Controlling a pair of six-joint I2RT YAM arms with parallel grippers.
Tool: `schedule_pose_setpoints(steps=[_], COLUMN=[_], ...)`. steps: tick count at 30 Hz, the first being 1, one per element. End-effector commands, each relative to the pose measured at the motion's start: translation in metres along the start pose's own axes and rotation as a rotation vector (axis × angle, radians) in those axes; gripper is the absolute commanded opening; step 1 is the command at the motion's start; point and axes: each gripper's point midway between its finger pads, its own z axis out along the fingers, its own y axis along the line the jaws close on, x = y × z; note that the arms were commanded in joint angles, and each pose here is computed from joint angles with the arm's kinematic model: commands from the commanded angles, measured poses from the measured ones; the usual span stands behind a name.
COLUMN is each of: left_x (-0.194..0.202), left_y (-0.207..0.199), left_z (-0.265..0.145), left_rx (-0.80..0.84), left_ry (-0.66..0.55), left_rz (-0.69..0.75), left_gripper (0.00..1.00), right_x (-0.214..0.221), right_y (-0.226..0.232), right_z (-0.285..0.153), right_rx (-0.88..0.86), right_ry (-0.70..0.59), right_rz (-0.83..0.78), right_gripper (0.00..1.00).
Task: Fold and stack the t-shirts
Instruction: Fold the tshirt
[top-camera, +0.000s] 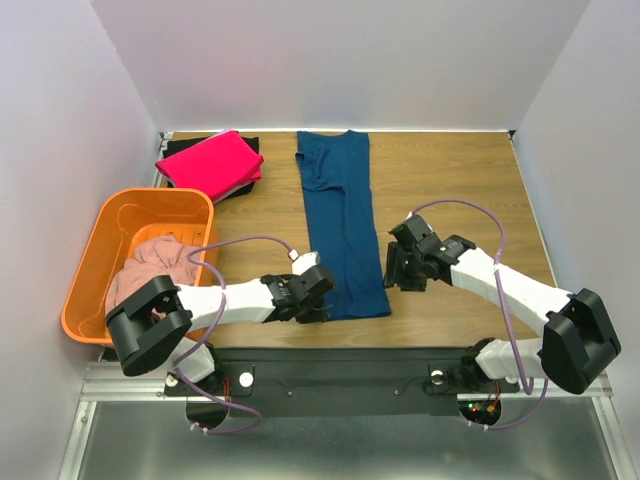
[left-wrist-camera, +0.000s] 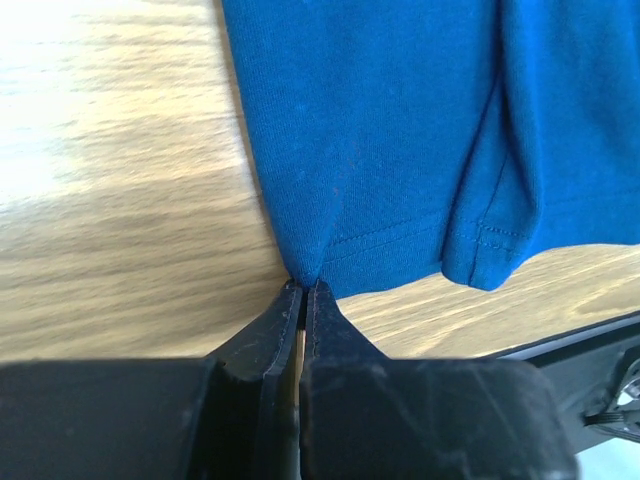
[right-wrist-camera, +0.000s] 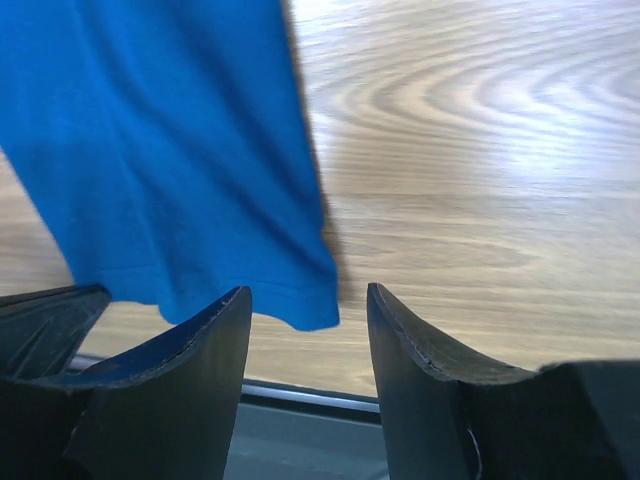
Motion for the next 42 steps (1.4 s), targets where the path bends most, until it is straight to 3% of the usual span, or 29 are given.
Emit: schedule_pose_setpoints(steps=[1,5,14,35,42], left_x=[-0.001,-0.008,-0.015,0.008,0.013], left_y=[0.006,0.003,0.000,0.012,0.019], left_z=[-0.016,-0.025,-0.042,-0.016,-0.011], left_rx=[-0.030,-0.018,0.053,0.046,0.034], left_ry=[-0.002,-0.030,-0.081,-0.016,-0.004], left_rz=[0.034,0.013,-0.055,-0.046,-0.055], left_gripper=[0.20,0.41,0.51,0.51,0.44], right_x=[-0.003,0.009,0.029,0.066,0.069], right_y=[0.021,0.021,0.020,0.020,0.021], right_z=[0.000,0.008,0.020,0.038,0.039], right_rx=[-0.098,-0.111,-0.116,-0.129,-0.130], right_ry=[0.012,0.052,0.106,0.200,0.208], right_rz=[0.013,0.021,0.032,0.039,0.033], right_gripper=[0.56,0.56,0.54,0.50,0.44])
